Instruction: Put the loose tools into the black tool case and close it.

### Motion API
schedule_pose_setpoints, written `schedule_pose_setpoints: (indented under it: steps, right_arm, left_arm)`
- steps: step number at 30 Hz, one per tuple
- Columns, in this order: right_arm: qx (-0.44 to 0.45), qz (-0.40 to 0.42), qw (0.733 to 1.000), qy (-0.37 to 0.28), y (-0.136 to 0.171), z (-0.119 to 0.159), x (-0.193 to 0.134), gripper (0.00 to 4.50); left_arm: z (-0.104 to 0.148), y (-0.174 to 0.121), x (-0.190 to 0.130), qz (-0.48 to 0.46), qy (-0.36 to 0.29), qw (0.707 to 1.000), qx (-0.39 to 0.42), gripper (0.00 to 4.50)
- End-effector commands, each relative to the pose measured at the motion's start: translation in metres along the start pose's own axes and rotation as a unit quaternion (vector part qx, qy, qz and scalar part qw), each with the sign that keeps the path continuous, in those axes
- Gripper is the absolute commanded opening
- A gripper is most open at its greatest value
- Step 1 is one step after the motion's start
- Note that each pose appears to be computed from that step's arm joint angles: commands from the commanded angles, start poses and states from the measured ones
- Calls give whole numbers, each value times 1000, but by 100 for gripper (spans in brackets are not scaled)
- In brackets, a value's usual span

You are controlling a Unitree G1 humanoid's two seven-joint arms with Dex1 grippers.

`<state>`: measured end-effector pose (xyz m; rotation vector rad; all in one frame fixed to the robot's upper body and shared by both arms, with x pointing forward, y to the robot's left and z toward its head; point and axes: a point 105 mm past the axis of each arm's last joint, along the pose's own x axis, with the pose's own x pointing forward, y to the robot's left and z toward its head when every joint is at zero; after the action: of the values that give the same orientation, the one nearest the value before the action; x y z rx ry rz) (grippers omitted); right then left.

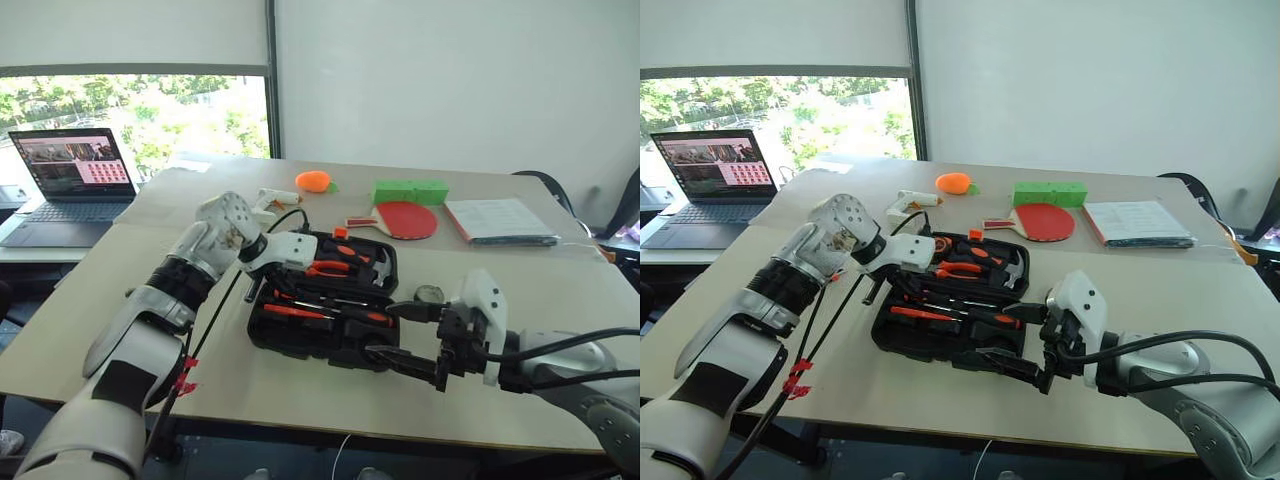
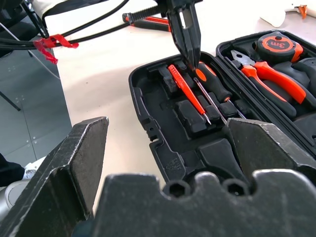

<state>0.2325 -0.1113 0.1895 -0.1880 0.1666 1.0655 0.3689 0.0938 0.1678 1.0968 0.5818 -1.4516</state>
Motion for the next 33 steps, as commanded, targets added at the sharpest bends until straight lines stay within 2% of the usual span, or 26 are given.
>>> schedule_pose_setpoints:
  steps: [1, 13, 26, 33]
  right_arm:
    - [-18, 1, 1000, -14, 2, 8, -1, 450]
    - [-17, 2, 1000, -13, 2, 7, -1, 450]
    - [-14, -1, 1000, -19, 0, 8, 1, 450]
    - [-12, 0, 1000, -19, 0, 7, 2, 450]
  left_arm:
    - [2, 3, 1, 20, 9, 1000, 14, 7]
    - [0, -6, 11, 4, 7, 1000, 13, 7]
    - [-17, -17, 20, -1, 34, 999, 17, 7]
    - [-9, -12, 15, 10, 12, 1000, -4, 7]
